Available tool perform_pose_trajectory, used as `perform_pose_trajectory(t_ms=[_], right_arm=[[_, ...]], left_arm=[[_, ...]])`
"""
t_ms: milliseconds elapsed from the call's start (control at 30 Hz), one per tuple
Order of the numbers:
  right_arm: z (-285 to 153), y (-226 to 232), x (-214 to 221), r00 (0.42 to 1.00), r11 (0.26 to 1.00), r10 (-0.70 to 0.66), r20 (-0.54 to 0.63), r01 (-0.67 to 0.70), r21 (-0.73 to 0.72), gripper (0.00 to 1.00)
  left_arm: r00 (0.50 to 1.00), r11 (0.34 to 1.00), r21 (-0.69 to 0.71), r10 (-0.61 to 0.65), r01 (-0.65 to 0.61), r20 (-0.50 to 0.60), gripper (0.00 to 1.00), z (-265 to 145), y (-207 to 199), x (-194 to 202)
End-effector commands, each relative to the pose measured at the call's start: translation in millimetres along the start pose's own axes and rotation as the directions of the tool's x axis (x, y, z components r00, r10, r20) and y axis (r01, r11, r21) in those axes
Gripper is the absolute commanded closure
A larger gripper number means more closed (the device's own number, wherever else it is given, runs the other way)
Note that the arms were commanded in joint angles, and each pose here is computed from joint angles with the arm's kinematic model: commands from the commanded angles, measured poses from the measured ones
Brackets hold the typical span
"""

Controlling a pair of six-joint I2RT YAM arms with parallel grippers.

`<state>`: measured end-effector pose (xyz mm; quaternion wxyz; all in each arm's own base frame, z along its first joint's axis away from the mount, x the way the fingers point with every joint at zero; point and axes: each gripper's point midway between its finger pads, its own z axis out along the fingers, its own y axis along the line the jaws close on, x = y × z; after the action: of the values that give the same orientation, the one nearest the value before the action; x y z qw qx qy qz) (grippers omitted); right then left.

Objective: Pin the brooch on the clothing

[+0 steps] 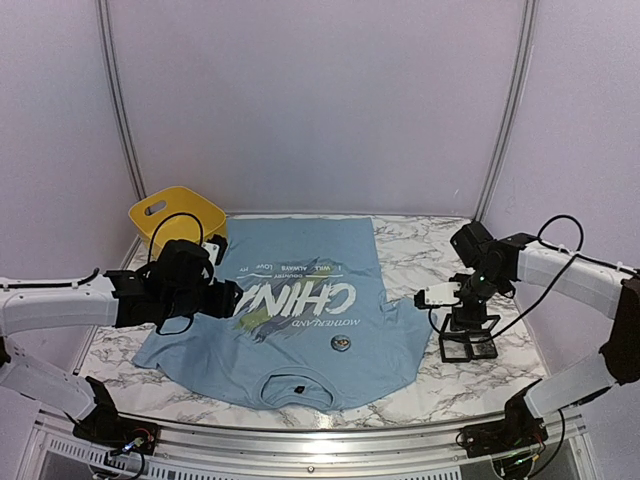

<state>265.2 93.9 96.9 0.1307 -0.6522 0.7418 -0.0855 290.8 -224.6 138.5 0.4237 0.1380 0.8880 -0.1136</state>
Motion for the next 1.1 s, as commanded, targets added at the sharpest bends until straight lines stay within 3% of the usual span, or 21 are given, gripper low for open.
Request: perform_pose_trajectory(t_ms=[0, 267, 533, 600, 800, 1067], right_arm=[[12.4, 4.5, 10.9, 0.998, 0.999, -0.03, -0.046, 0.028, -0.044, 0.33], [17.0, -3.4, 10.7, 0.998, 0.999, -0.025, -0.064, 0.023, -0.04, 0.64], [17.0, -16.6, 4.9, 0.998, 0.999, -0.033, -0.056, 0.032, -0.021, 0.72], [17.9, -22.4, 3.4, 0.998, 1.0, -0.019, -0.054, 0.018, -0.013, 0.78], [18.2, -24.9, 2.4, 0.999, 1.0, -0.005, -0.047, 0.003, -0.03, 0.85], [17.4, -68.6, 36.2, 0.994, 0.995, 0.07, -0.081, -0.064, 0.08, 0.95]], left_arm=[[1.0, 0.999, 0.011, 0.031, -0.031, 0.0, 0.33, 5.4, -5.6, -1.3], [0.998, 0.998, -0.002, 0.056, -0.056, 0.001, 0.33, 6.8, -3.8, -1.6], [0.998, 0.998, 0.004, 0.065, -0.065, -0.014, 0.33, 9.8, -5.3, 1.4], [0.997, 0.998, 0.008, 0.069, -0.069, -0.02, 0.33, 10.9, -6.5, 2.4], [0.997, 0.997, 0.003, 0.075, -0.075, -0.025, 0.33, 10.7, -5.4, 3.5], [0.996, 0.997, 0.005, 0.079, -0.079, -0.033, 0.33, 12.7, -6.3, 4.6]])
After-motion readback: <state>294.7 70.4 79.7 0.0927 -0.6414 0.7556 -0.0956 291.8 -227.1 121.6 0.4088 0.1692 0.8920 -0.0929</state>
